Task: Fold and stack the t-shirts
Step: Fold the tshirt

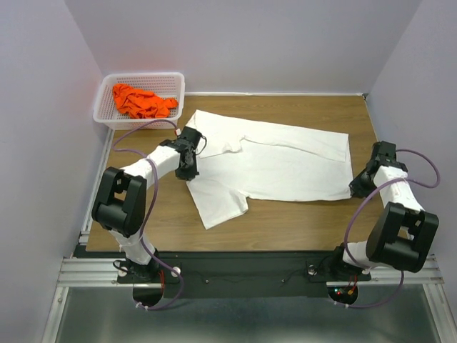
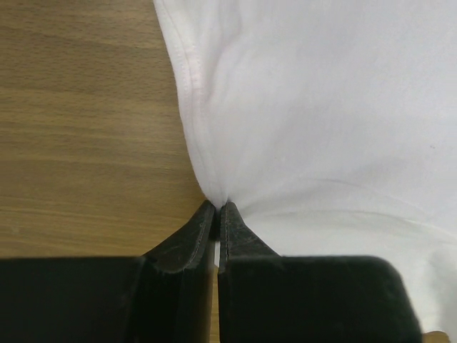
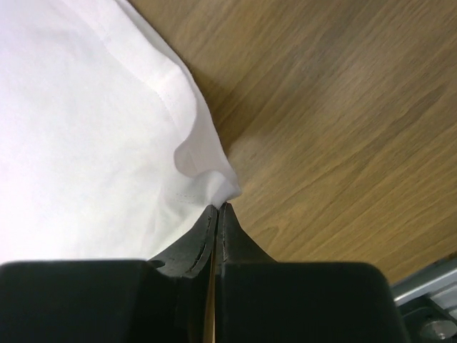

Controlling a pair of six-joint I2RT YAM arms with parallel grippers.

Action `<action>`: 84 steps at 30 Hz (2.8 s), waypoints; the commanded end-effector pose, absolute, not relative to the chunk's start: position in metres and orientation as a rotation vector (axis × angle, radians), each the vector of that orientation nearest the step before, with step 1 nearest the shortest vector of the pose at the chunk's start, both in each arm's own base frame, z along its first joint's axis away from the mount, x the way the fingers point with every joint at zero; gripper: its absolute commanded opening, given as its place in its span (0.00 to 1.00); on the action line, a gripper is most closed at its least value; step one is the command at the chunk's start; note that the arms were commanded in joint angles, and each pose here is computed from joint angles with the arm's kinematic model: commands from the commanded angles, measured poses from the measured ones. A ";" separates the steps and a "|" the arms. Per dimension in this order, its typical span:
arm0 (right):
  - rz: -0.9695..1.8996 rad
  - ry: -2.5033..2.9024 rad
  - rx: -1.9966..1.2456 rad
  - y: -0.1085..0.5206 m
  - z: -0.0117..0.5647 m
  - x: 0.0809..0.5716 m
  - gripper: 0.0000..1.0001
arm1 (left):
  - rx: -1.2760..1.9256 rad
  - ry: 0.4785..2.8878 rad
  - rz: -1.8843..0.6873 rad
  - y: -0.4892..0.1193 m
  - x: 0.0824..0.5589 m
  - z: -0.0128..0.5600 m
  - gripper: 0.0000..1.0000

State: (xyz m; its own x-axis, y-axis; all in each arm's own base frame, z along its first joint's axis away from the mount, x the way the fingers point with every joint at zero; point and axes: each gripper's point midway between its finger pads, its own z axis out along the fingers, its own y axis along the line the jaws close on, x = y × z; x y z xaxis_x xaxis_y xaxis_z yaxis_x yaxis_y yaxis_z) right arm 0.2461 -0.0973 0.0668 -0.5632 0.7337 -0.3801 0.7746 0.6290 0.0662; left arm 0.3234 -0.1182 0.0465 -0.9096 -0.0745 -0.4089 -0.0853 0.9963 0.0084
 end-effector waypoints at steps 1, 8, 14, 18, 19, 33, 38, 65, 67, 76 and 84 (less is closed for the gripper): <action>-0.069 2.692 1.190 -0.075 0.062 0.217 0.02 | -0.108 2.688 0.000 -0.117 0.327 0.074 0.00; -0.037 2.744 1.154 -0.070 0.069 0.212 0.01 | -0.115 2.699 -0.025 -0.116 0.331 0.078 0.00; -0.006 2.711 1.083 -0.077 0.088 0.238 0.02 | -0.137 2.673 -0.009 -0.108 0.349 0.091 0.00; -0.016 2.726 1.061 -0.084 0.088 0.253 0.01 | -0.153 2.661 -0.006 -0.104 0.362 0.098 0.00; -0.009 2.731 1.060 -0.086 0.088 0.259 0.01 | -0.159 2.647 -0.013 -0.104 0.368 0.103 0.00; 0.093 2.737 1.041 -0.093 0.077 0.309 0.02 | -0.175 2.632 -0.048 -0.112 0.409 0.106 0.00; 0.089 2.697 1.041 -0.098 0.078 0.322 0.02 | -0.165 2.624 -0.055 -0.113 0.418 0.106 0.00; -0.023 2.633 1.125 -0.118 0.044 0.338 0.08 | -0.177 2.614 -0.001 -0.114 0.452 0.089 0.00; -0.005 2.625 1.114 -0.116 0.045 0.341 0.14 | -0.185 2.606 -0.002 -0.114 0.456 0.091 0.07; 0.115 2.434 0.770 -0.062 0.136 0.377 0.47 | -0.273 2.451 0.013 -0.100 0.438 0.143 0.94; 0.705 2.348 0.404 0.104 0.154 0.369 0.48 | -0.219 2.568 -0.055 -0.128 0.335 0.104 0.93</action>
